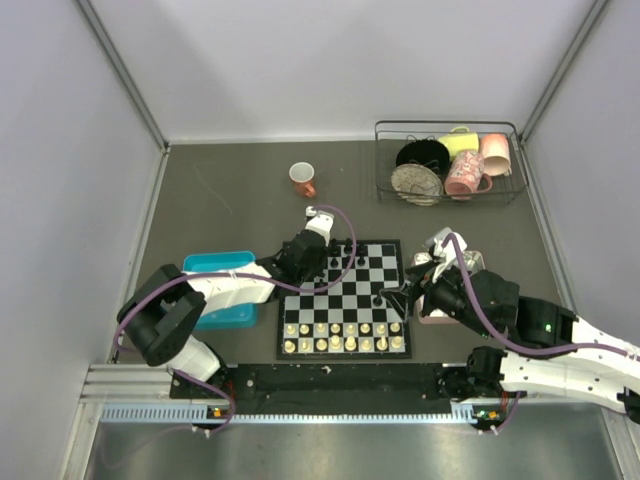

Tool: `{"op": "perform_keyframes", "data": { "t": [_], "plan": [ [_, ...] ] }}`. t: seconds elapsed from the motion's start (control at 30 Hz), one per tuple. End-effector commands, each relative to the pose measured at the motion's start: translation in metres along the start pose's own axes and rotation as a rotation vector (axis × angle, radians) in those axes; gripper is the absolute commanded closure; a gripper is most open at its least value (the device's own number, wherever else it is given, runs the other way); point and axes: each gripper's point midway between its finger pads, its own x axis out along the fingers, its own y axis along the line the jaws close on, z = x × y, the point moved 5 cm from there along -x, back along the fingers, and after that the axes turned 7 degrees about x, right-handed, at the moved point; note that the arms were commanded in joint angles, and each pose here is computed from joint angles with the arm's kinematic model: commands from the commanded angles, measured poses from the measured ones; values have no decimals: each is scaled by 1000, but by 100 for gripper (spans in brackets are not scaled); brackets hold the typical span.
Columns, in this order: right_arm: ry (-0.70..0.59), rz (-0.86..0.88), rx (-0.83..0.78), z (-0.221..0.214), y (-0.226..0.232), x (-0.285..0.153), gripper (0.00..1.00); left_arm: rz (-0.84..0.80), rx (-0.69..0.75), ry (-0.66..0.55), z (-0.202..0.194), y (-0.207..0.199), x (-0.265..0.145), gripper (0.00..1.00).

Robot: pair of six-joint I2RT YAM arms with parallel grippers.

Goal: Set up the chess pieces on the board

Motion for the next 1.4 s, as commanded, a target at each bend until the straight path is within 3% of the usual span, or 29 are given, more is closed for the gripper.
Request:
{"op": "perform_keyframes", "data": {
  "t": [0.0,0.43,0.7,0.83,1.37],
  "plan": [
    [-11,-6,5,1,1,1,25,-41,-23,-19,5,-7,-1,100],
    [-8,-9,3,-1,0,1,25,-29,-19,-4,1,-6,1,100],
    [-4,-6,1,-2,0,2,25,-21,-19,-9,3,-5,1,71],
    [-9,-4,0,0,1,1,25,-8,-18,-13,5,-4,0,65],
    [-12,-4,0,4,2,1,25,41,-6,-13,9,2,1,69]
  ]
}}
